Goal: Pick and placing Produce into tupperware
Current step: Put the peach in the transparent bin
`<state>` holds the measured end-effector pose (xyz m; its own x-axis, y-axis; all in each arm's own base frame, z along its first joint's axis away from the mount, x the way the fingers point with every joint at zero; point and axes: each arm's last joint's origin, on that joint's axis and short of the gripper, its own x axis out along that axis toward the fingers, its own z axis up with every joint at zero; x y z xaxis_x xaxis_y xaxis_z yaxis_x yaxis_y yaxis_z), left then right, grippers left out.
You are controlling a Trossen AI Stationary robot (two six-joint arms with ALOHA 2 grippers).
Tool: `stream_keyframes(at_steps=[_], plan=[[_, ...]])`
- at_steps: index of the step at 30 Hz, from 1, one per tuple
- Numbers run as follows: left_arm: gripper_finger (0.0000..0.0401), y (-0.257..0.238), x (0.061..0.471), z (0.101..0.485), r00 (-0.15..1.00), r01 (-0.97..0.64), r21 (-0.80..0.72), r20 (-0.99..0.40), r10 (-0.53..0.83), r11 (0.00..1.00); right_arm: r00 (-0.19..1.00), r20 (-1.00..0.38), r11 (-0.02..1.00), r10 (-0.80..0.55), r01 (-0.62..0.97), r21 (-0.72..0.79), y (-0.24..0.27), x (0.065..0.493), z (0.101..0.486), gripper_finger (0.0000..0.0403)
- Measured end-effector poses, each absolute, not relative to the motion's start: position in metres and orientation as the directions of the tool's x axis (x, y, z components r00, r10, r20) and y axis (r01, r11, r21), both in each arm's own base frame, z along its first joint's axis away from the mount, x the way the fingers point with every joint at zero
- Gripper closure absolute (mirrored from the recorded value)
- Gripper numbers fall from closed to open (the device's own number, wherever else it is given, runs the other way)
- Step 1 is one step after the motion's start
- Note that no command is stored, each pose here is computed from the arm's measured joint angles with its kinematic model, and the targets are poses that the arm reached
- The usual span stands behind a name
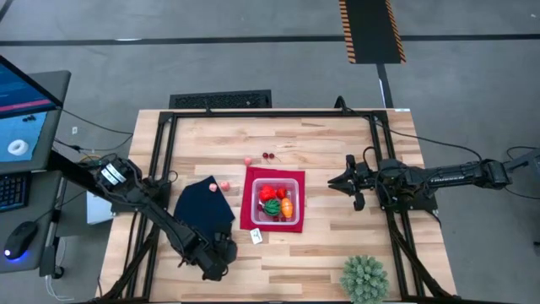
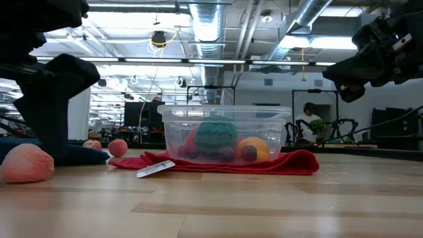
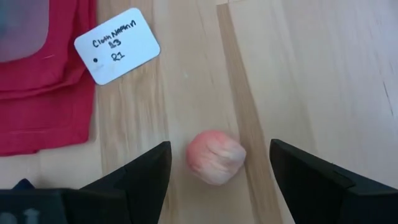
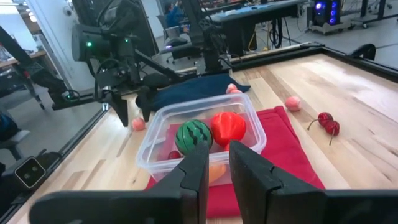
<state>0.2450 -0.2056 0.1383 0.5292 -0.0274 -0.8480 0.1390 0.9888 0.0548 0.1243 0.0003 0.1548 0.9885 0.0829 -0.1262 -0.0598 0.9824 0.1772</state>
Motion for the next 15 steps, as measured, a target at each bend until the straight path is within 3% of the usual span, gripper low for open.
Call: stream_keyframes(at_steps=[15], plan=[[0.0196,-0.1997,0.2432,0.1295,0.528,0.125,0.024,-0.848,-0.046,0.992,0.987,-0.135,0.982,0.083,-0.059,0.178,0.0003,0.1242,0.1539,0.0315]])
